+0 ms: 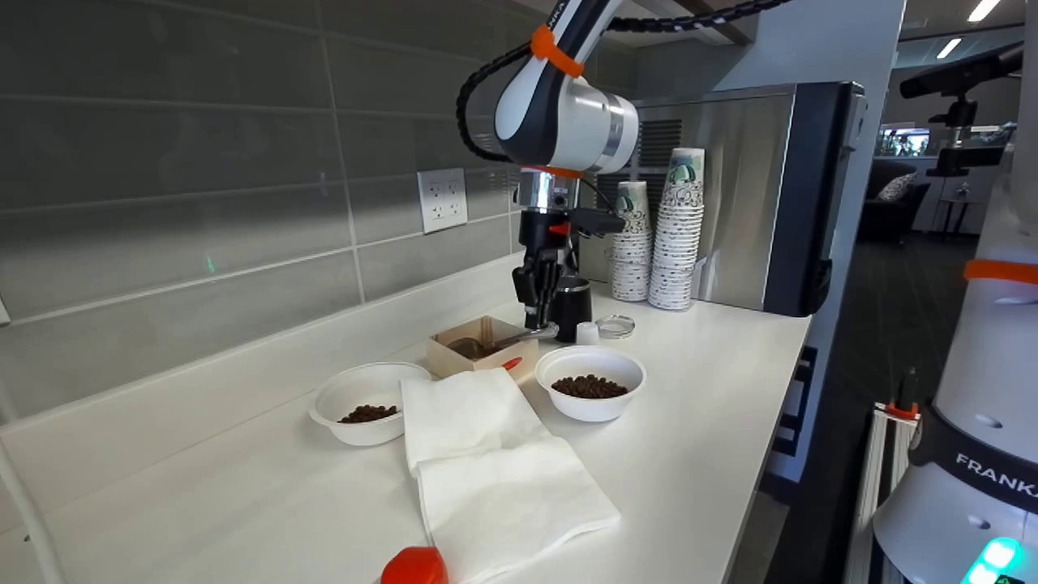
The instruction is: Pick up the spoon and mix the objects in the white bowl
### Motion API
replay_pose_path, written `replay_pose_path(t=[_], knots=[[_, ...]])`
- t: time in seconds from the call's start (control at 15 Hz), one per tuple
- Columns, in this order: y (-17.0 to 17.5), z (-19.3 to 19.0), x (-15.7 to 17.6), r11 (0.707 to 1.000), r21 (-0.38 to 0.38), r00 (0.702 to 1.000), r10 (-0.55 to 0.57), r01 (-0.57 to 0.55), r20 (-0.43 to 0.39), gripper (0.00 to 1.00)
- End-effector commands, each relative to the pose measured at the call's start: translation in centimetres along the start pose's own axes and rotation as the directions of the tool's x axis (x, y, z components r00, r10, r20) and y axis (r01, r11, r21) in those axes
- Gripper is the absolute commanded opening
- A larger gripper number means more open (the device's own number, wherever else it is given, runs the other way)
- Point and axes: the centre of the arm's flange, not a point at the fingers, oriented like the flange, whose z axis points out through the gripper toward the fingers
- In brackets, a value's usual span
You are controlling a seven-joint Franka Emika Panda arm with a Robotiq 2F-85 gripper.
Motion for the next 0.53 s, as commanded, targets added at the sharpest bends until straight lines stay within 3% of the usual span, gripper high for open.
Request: replay_pose_path(t=[0.0, 0.33, 0.47], knots=[[1.2, 0.4, 0.1, 1.0, 0.008, 0.999, 0.002, -0.001, -0.041, 0.5], [0.4, -1.4, -0.8, 1.0, -0.021, 0.996, -0.017, 0.015, -0.083, 0.9], [-0.7, -2.1, -1.6, 0.999, -0.035, 0.995, -0.025, 0.021, -0.094, 0.99]])
